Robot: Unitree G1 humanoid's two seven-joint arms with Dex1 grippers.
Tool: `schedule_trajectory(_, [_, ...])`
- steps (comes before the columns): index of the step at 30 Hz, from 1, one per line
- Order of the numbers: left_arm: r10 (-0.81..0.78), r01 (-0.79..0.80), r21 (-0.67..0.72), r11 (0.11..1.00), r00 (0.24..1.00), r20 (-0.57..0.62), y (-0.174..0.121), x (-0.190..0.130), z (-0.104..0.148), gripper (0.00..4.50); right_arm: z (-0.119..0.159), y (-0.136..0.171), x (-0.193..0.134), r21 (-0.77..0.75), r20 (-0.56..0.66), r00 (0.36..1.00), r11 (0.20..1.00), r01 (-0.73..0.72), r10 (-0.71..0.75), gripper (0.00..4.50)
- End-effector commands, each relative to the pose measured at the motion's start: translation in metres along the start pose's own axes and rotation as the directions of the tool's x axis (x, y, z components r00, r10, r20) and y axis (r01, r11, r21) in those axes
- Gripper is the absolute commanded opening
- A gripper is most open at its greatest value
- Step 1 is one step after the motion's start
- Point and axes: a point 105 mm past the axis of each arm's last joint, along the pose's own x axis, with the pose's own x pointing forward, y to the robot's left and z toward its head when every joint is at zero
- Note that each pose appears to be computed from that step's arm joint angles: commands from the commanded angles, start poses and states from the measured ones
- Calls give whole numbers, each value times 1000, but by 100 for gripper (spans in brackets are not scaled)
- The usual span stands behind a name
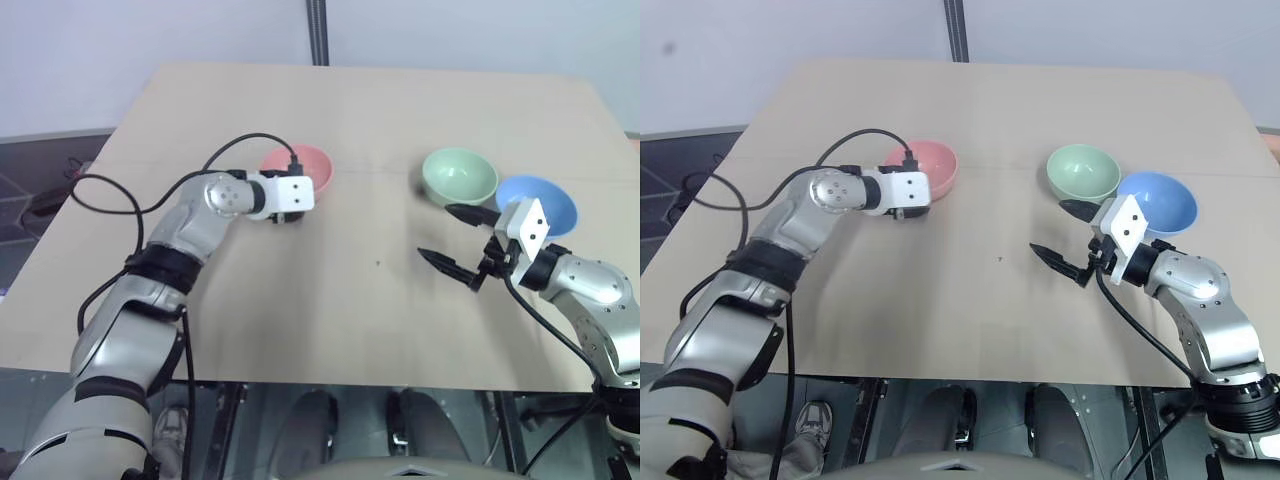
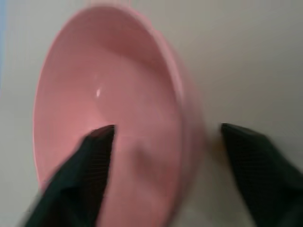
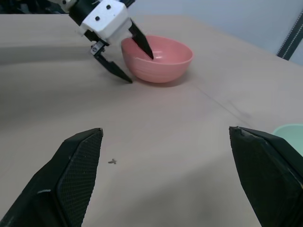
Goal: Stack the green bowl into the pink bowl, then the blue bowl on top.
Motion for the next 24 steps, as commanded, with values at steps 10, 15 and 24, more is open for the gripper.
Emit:
schedule_trajectory(10, [-133, 105, 101, 989, 937, 322, 1, -27, 66, 5, 3, -1, -26, -20, -14, 994, 994, 105, -105, 450])
schedule_trajectory(15, [-397, 291, 277, 916, 758, 517, -46, -47, 126, 5, -4, 2, -52, 4, -64, 978, 980, 198, -197, 450])
schedule_trajectory(24, [-602, 451, 398, 799, 609, 517, -85, -34, 127, 126, -9, 11, -59, 25, -94, 963, 966, 257, -254, 450])
